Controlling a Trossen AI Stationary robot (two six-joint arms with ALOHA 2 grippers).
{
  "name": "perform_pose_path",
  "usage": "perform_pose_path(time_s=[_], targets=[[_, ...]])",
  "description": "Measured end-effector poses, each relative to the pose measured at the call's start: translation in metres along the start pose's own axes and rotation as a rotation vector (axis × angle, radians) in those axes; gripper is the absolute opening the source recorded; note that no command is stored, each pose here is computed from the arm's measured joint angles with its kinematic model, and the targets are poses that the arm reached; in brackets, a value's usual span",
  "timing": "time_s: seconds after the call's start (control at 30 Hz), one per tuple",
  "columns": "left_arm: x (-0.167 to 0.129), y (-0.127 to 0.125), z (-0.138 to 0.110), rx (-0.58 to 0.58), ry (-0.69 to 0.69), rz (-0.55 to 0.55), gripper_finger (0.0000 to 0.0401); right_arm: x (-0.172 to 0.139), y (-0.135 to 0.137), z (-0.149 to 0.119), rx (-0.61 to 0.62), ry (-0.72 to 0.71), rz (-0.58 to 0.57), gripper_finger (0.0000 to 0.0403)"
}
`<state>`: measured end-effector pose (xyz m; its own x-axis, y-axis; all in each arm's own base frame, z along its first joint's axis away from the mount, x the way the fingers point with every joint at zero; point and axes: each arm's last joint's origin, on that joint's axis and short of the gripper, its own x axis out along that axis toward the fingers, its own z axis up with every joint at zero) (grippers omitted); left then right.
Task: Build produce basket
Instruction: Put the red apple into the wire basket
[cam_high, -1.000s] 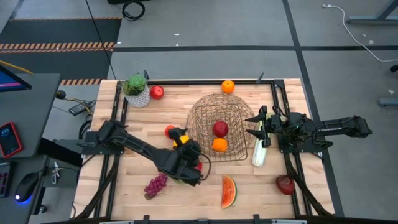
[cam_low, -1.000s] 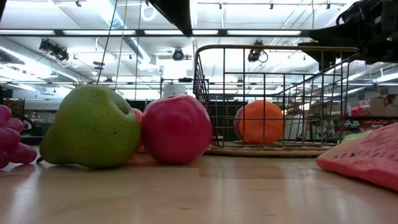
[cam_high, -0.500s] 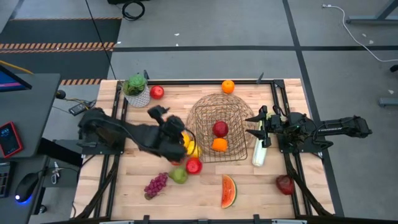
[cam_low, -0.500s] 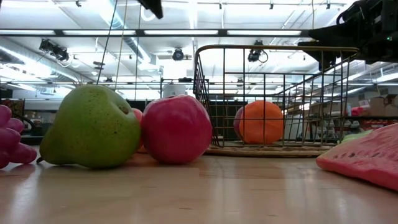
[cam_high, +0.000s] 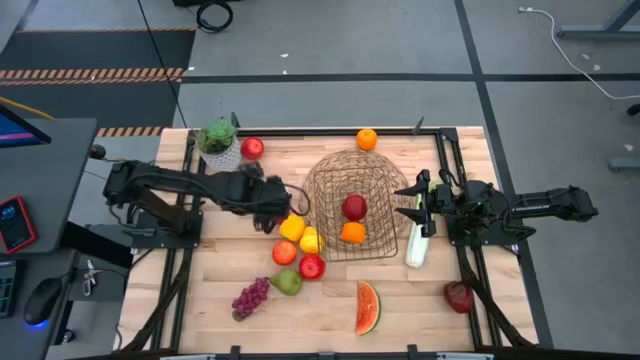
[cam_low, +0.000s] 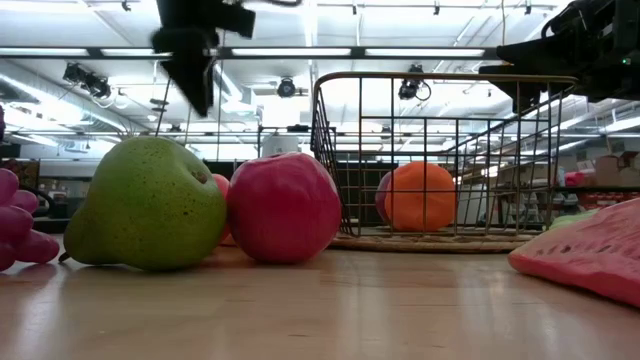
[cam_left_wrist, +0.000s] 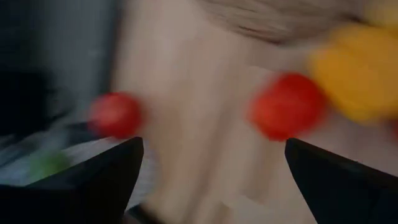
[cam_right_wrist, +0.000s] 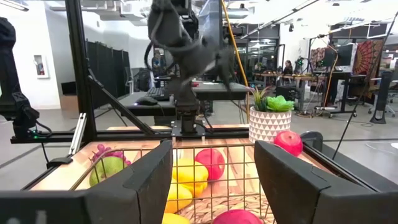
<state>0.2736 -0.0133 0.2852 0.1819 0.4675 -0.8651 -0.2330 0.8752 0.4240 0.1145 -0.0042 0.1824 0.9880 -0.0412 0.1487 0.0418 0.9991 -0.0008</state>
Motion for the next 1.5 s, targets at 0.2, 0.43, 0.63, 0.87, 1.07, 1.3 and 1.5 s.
perform_pose_path(time_s=[0.2, 0.43, 0.63, 0.87, 1.07, 1.3, 1.5], targets=[[0.02, -0.025, -0.004, 0.083, 0.034, -0.366, 0.04, 0.0, 0.0, 0.0, 0.0, 0.0, 0.0, 0.0231], [0.019, -0.046, 0.004, -0.095, -0.06, -0.474, 0.04, 0.0, 0.0, 0.0, 0.0, 0.0, 0.0, 0.0231], [0.009, -0.064, 0.006, -0.117, -0.128, -0.521, 0.04, 0.0, 0.0, 0.0, 0.0, 0.0, 0.0, 0.0231], [0.001, -0.076, 0.004, -0.342, -0.108, -0.524, 0.04, 0.0, 0.0, 0.0, 0.0, 0.0, 0.0, 0.0231], [0.001, -0.089, 0.001, -0.578, -0.003, -0.563, 0.04, 0.0, 0.0, 0.0, 0.0, 0.0, 0.0, 0.0231], [0.03, -0.115, -0.003, -0.619, 0.16, -0.477, 0.04, 0.0, 0.0, 0.0, 0.0, 0.004, 0.0, 0.0231], [0.044, -0.119, -0.002, -0.631, 0.193, -0.421, 0.04, 0.0, 0.0, 0.0, 0.0, 0.0, 0.0, 0.0231]])
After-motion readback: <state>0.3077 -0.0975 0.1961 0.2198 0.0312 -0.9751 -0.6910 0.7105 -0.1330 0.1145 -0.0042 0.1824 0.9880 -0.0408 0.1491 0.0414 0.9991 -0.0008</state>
